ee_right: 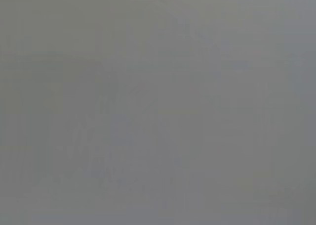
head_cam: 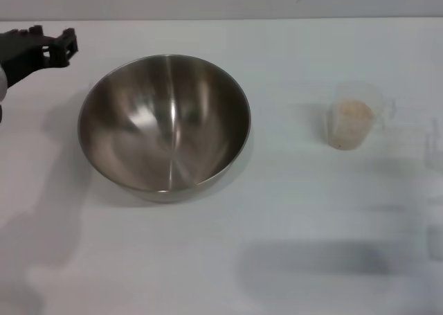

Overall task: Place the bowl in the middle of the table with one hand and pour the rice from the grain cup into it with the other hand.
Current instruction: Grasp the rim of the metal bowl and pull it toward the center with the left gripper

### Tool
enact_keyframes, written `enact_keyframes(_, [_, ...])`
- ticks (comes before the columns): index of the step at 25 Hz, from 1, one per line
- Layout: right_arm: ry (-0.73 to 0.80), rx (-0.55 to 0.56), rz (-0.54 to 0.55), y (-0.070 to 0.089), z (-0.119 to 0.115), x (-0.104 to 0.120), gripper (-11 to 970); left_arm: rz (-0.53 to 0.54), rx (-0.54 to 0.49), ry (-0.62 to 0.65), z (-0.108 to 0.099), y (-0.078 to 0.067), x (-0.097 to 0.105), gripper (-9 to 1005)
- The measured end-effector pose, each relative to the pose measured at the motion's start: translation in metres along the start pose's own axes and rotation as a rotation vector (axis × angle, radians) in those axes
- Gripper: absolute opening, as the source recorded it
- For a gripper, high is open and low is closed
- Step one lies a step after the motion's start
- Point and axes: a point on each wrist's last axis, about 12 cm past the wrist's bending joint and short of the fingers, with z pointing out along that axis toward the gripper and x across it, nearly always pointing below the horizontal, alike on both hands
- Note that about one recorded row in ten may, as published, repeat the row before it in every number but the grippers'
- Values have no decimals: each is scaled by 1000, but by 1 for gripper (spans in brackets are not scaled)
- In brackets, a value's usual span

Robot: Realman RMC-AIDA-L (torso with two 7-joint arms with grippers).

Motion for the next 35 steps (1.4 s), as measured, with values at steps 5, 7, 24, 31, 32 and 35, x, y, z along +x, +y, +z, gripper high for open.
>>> enact_keyframes(5, [-3,-4,-3,0,0,0,421,25,52,150,-4,-14,-9,460])
enact_keyframes(7, [-5,-7,-6,0,0,0,421,32,72,204,-3,-20,-10,458])
enact_keyframes(24, [-11,-28,-29,-1,-1,1,422,3,46,410,28,-9,16,416])
enact_keyframes(31, [-14,-28,-35,-3,-1,1,422,-2,41,458,38,-8,27,397])
enact_keyframes(32, [-16,-29,-36,-3,0,0,422,-1,41,466,40,-8,28,394])
enact_keyframes(35, [-25,-28,-37,-3,0,-1,422,-11,41,484,45,-7,30,386])
